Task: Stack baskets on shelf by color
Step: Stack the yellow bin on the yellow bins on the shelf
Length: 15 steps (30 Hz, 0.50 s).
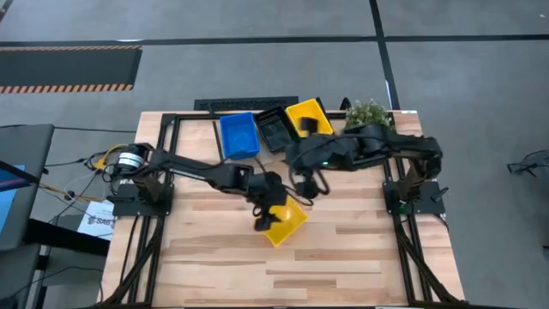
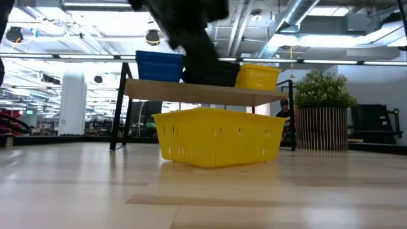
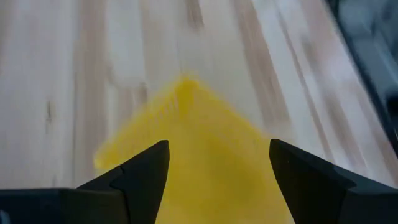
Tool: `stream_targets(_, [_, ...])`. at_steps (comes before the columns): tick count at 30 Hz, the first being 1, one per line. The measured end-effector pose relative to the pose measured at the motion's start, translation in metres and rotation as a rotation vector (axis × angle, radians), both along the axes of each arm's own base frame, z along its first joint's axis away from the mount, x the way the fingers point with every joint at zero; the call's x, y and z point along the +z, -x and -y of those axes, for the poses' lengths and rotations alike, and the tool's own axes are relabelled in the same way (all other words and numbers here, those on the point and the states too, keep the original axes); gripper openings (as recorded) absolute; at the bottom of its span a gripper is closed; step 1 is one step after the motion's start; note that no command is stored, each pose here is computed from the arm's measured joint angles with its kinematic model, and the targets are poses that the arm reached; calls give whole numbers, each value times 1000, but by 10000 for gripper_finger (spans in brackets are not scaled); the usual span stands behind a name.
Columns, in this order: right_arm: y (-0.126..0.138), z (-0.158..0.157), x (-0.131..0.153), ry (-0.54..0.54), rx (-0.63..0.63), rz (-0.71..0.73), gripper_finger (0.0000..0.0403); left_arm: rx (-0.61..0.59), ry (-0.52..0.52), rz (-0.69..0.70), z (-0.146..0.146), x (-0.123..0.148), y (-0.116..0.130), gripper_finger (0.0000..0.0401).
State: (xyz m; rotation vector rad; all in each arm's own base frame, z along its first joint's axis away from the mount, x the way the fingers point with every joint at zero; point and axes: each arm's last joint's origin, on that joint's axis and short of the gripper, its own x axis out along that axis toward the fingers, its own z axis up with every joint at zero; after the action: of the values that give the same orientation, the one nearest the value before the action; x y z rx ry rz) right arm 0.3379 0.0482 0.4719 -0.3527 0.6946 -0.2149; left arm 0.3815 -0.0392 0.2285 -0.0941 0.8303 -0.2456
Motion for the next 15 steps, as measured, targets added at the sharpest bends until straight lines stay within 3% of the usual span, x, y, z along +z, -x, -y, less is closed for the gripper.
stream_targets(5, [37,7,8,-178,-242,-2,121,-67,-102,-215,11,37,30,265])
stream_targets(9, [58,13,5,-292,-410,-42,124,-25,-157,-337,20,57,65,265])
stream_targets(12, [60,8,-9,-294,-413,-75,132,50,-193,-347,27,80,94,265])
stream_targets(15, [60,7,-38,-302,-514,-169,146,134,-229,-274,35,102,127,265])
